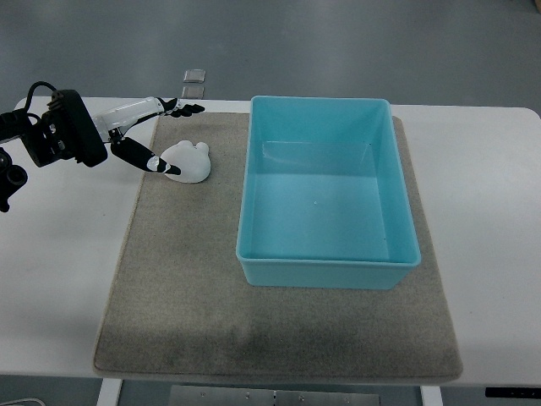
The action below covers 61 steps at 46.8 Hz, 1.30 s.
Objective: Place white toy into blue box with left hand
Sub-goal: 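Close the left hand fingers around the white bunny toy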
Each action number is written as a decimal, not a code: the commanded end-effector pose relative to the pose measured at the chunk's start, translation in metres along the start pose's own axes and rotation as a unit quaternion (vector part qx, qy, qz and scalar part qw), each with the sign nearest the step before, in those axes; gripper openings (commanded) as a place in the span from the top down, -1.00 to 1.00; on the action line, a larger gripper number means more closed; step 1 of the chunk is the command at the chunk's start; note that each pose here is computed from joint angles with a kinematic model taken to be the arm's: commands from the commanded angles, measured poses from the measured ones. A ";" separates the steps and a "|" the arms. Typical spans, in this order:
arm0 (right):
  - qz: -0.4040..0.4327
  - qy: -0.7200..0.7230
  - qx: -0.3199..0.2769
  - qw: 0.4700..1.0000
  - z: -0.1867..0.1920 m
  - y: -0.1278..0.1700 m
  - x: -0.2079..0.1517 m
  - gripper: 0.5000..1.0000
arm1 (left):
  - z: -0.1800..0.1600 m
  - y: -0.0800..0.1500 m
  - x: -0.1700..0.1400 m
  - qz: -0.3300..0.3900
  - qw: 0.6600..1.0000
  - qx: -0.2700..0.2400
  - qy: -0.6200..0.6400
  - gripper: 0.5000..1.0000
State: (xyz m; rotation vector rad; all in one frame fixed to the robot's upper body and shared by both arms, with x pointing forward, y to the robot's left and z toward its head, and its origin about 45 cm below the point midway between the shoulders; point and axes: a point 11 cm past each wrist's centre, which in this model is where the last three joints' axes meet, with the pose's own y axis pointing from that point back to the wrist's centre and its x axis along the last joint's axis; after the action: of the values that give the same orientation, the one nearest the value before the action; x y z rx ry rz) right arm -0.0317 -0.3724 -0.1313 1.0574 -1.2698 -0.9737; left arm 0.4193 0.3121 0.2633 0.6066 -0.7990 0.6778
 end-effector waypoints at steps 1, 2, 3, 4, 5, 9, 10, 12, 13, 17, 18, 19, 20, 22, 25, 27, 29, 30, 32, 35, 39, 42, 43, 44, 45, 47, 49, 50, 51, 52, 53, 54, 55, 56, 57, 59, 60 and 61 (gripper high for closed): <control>0.000 0.000 0.001 1.000 0.000 0.000 0.000 -0.74 | -0.003 -0.001 -0.008 -0.010 0.999 0.006 -0.045 -0.68; 0.000 0.000 0.000 1.000 0.000 0.000 0.000 -0.74 | -0.004 -0.001 -0.010 -0.012 0.999 0.007 -0.051 -0.68; 0.000 0.000 0.001 1.000 0.000 0.000 0.000 -0.74 | -0.004 -0.001 -0.012 -0.014 0.998 0.008 -0.055 -0.68; 0.000 0.000 0.000 1.000 0.000 0.000 0.000 -0.74 | -0.005 -0.002 -0.014 -0.016 0.998 0.009 -0.057 -0.68; 0.001 0.000 0.000 1.000 0.000 0.000 0.000 -0.74 | -0.005 -0.002 -0.016 -0.017 0.998 0.008 -0.060 -0.68; 0.000 0.000 0.001 1.000 0.000 0.000 0.000 -0.74 | -0.006 -0.003 -0.016 -0.015 0.997 0.010 -0.072 -0.68; 0.001 0.000 0.000 1.000 0.000 0.000 0.000 -0.74 | -0.006 -0.003 -0.016 -0.015 0.997 0.010 -0.076 -0.68; 0.000 0.000 0.000 1.000 0.000 0.000 0.000 -0.74 | -0.006 -0.004 -0.017 -0.016 0.997 0.010 -0.081 -0.68; 0.000 0.000 0.001 1.000 0.000 0.000 0.000 -0.74 | -0.006 -0.005 -0.018 -0.015 0.996 0.011 -0.086 -0.68; 0.000 0.000 0.000 1.000 0.000 0.000 0.000 -0.74 | -0.006 -0.007 -0.016 -0.003 0.995 0.011 -0.102 -0.67; 0.000 0.000 0.000 1.000 0.000 0.000 0.000 -0.74 | -0.006 -0.008 -0.017 -0.003 0.994 0.010 -0.107 -0.67; 0.000 0.000 0.000 1.000 0.000 0.000 0.000 -0.74 | -0.006 -0.009 -0.019 -0.004 0.994 0.010 -0.111 -0.67; 0.000 0.000 0.000 1.000 0.000 0.000 0.000 -0.74 | -0.006 -0.009 -0.021 -0.007 0.993 0.010 -0.114 -0.67; 0.000 0.000 0.001 1.000 0.000 0.000 0.000 -0.74 | -0.007 -0.010 -0.023 -0.007 0.993 0.010 -0.121 -0.67; 0.000 0.000 0.000 1.000 0.000 0.000 0.000 -0.74 | -0.010 -0.010 -0.024 -0.006 0.992 0.015 -0.122 -0.67; 0.000 0.000 0.000 1.000 0.000 0.000 0.000 -0.74 | -0.011 -0.010 -0.023 -0.007 0.992 0.017 -0.123 -0.62; 0.000 0.000 0.001 1.000 0.000 0.000 0.000 -0.74 | -0.012 -0.010 -0.021 -0.005 0.992 0.018 -0.126 -0.61; 0.000 0.000 0.000 1.000 0.000 0.000 0.000 -0.74 | -0.012 -0.010 -0.020 -0.005 0.992 0.019 -0.127 -0.60; 0.000 0.000 0.000 1.000 0.000 0.000 0.000 -0.74 | -0.010 -0.014 -0.021 -0.003 0.992 0.016 -0.128 -0.58; 0.000 0.000 0.001 1.000 0.000 0.000 0.000 -0.74 | -0.010 -0.018 -0.022 0.004 0.992 0.016 -0.127 -0.54; 0.000 0.000 0.000 1.000 0.000 0.000 0.000 -0.74 | -0.011 -0.019 -0.020 0.014 0.991 0.018 -0.132 -0.52; 0.000 0.000 0.000 1.000 0.000 0.000 0.000 -0.74 | -0.011 -0.020 -0.020 0.014 0.991 0.017 -0.133 -0.51; 0.000 0.000 0.001 1.000 0.000 0.000 0.000 -0.74 | -0.011 -0.020 -0.021 0.012 0.991 0.017 -0.133 -0.51; 0.000 0.000 0.000 1.000 0.000 0.000 0.000 -0.74 | -0.011 -0.020 -0.022 0.010 0.991 0.017 -0.134 -0.50; 0.000 0.000 0.001 1.000 0.000 0.000 0.000 -0.74 | -0.012 -0.020 -0.022 0.010 0.991 0.018 -0.134 -0.46; 0.000 0.000 0.000 1.000 0.000 0.000 0.000 -0.74 | -0.012 -0.020 -0.024 0.008 0.991 0.017 -0.134 -0.46; 0.001 0.000 0.001 1.000 0.000 0.000 0.000 -0.74 | -0.012 -0.020 -0.025 0.004 0.991 0.018 -0.136 -0.45; 0.000 0.000 0.000 1.000 0.000 0.000 0.000 -0.74 | -0.013 -0.019 -0.026 0.002 0.990 0.019 -0.136 -0.45; 0.000 0.000 0.000 1.000 0.000 0.000 0.000 -0.74 | -0.014 -0.019 -0.028 0.000 0.990 0.020 -0.137 -0.45; 0.000 0.000 0.000 1.000 0.000 0.000 0.000 -0.74 | -0.014 -0.019 -0.028 -0.003 0.990 0.021 -0.138 -0.45; 0.000 0.000 0.000 1.000 0.000 0.000 0.000 -0.74 | -0.014 -0.019 -0.028 -0.003 0.990 0.020 -0.139 -0.45; 0.000 0.000 0.001 1.000 0.000 0.000 0.000 -0.74 | -0.014 -0.019 -0.028 -0.004 0.990 0.020 -0.140 -0.45; 0.001 0.000 0.000 1.000 0.000 0.000 0.000 -0.74 | -0.014 -0.019 -0.028 -0.004 0.990 0.021 -0.141 -0.45; 0.000 0.000 0.000 1.000 0.000 0.000 0.000 -0.74 | -0.014 -0.019 -0.029 -0.006 0.990 0.021 -0.141 -0.44; 0.000 0.000 0.001 1.000 0.000 0.000 0.000 -0.74 | -0.015 -0.019 -0.029 -0.006 0.990 0.022 -0.141 -0.41; 0.000 0.000 0.000 1.000 0.000 0.000 0.000 -0.74 | -0.015 -0.019 -0.029 -0.006 0.990 0.022 -0.141 -0.36; 0.000 0.000 0.000 1.000 0.000 0.000 0.000 -0.74 | -0.015 -0.019 -0.029 -0.005 0.990 0.022 -0.141 -0.33; 0.001 0.000 0.001 1.000 0.000 0.000 0.000 -0.74 | -0.015 -0.019 -0.029 -0.005 0.990 0.022 -0.141 -0.33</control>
State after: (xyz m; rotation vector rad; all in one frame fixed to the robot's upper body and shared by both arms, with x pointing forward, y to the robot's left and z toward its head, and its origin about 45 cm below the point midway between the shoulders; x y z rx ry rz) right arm -0.0316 -0.3724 -0.1313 1.0572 -1.2700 -0.9734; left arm 0.4249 0.3018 0.2278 0.7564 -1.0450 0.6076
